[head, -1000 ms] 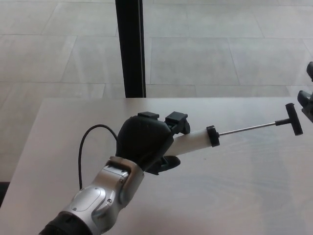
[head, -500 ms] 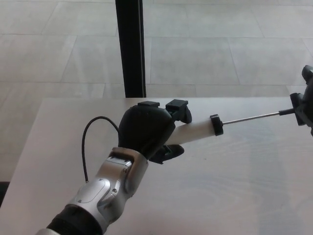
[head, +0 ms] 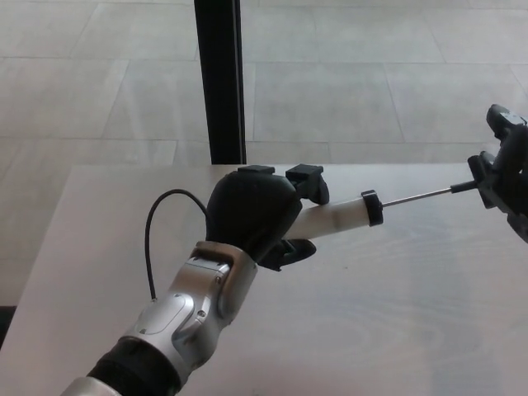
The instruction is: The robot uses its left hand to lift the air pump kept on the middle of the desk and use the right hand to compress the handle
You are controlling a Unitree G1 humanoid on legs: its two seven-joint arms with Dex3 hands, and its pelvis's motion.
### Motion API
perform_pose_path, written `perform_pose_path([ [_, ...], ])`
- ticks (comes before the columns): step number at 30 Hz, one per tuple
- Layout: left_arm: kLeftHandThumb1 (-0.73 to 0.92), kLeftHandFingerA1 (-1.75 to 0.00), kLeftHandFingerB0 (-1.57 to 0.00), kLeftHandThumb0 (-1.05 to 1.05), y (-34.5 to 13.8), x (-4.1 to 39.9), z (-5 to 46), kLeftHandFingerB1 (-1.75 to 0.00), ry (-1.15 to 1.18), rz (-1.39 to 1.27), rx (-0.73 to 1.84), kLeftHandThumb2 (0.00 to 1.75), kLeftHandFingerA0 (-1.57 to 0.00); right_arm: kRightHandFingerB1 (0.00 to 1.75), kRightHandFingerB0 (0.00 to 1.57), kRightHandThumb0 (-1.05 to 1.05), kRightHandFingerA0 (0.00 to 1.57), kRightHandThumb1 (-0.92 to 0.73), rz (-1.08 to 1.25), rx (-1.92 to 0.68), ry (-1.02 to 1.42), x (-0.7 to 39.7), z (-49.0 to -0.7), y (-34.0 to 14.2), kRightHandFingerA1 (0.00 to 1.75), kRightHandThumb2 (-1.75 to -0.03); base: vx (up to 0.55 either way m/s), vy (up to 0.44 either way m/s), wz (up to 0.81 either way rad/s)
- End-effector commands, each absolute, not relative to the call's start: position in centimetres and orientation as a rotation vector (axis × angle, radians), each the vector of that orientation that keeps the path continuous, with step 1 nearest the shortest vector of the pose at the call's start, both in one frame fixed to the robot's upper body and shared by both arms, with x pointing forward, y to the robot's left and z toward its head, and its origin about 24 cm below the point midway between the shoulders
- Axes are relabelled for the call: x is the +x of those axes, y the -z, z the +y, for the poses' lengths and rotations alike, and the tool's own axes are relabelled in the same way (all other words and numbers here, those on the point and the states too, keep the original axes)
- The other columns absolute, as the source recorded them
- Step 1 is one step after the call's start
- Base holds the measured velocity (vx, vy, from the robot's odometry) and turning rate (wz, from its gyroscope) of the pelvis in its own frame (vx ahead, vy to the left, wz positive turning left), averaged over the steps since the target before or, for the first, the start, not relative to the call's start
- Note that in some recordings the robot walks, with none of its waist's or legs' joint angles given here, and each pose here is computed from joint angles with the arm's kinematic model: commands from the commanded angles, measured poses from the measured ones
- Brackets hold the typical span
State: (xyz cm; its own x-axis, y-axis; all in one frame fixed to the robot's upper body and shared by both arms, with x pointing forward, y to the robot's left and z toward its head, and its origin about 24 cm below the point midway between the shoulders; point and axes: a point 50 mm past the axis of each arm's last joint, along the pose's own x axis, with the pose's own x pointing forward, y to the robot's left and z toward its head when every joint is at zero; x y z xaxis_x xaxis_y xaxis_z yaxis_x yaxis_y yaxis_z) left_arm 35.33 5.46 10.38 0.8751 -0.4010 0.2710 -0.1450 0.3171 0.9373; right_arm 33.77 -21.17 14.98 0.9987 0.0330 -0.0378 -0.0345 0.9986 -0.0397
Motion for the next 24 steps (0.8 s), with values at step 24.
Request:
perform_pose_path([
  [24,0.72,-1.61,-0.81,-0.22,-12.2,36.7,4.5,-0.96,0.089,-0.409,1.255,0.69,-0.88,0.05,0.00,-1.02,0.00,-0.92,0.018,-0.134,-0.169,32.2,-16.3,-14.6,0.15,-1.32,0.00,0.000,0.00],
])
